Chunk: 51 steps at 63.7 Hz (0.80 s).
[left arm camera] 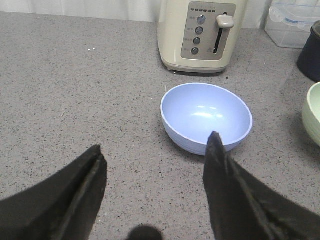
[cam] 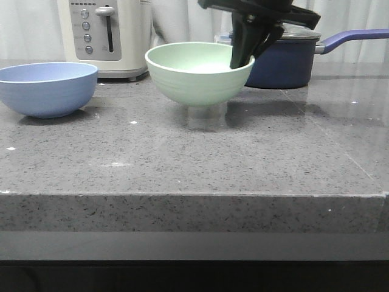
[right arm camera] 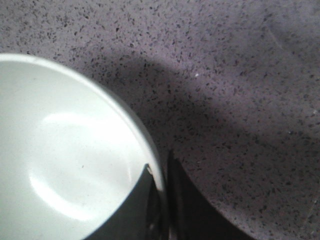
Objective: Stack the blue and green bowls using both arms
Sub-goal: 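Lift the green bowl and carry it toward the table center, then set the green bowl down and open the right gripper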
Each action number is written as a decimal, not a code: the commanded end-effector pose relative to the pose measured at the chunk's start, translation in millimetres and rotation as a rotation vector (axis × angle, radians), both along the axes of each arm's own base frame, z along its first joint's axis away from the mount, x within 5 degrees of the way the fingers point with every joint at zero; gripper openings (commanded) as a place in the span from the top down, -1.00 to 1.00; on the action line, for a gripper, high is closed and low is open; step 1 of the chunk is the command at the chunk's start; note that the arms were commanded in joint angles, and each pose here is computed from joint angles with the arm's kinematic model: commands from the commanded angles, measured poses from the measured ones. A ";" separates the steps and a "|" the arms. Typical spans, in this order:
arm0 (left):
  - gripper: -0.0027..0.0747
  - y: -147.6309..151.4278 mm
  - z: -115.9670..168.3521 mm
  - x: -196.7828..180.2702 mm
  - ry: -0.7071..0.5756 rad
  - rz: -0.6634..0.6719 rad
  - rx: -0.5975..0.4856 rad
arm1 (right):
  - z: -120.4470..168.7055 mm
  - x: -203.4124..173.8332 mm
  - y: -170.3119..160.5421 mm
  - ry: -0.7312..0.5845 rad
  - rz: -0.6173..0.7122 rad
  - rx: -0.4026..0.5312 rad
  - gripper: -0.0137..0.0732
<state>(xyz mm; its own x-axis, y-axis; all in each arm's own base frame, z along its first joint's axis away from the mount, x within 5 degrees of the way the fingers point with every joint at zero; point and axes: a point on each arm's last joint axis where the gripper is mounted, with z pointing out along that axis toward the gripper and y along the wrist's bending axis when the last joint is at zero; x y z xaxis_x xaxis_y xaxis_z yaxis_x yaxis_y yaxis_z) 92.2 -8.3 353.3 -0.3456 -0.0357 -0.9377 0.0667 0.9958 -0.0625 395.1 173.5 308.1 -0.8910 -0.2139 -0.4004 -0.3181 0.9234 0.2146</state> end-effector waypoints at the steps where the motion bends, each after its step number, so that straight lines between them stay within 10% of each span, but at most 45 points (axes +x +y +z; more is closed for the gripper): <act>1: -0.15 -0.3 13.7 2.9 -0.087 0.000 -0.009 | 28.8 -4.5 -3.0 -0.080 -0.007 0.031 0.81; 51: -0.15 -0.3 13.7 2.9 -0.087 0.000 -0.009 | 38.8 -8.6 -4.6 -0.112 0.005 0.036 -0.13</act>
<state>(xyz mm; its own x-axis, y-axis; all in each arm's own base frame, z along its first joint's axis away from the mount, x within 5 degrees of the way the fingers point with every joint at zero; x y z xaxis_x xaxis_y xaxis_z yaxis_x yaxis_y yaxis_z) 92.2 -8.3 353.3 -0.3456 -0.0357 -0.9377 0.0667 0.9958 -0.0625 397.1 173.8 300.8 -0.9033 -0.2223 -0.3669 -0.3124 0.9271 0.2073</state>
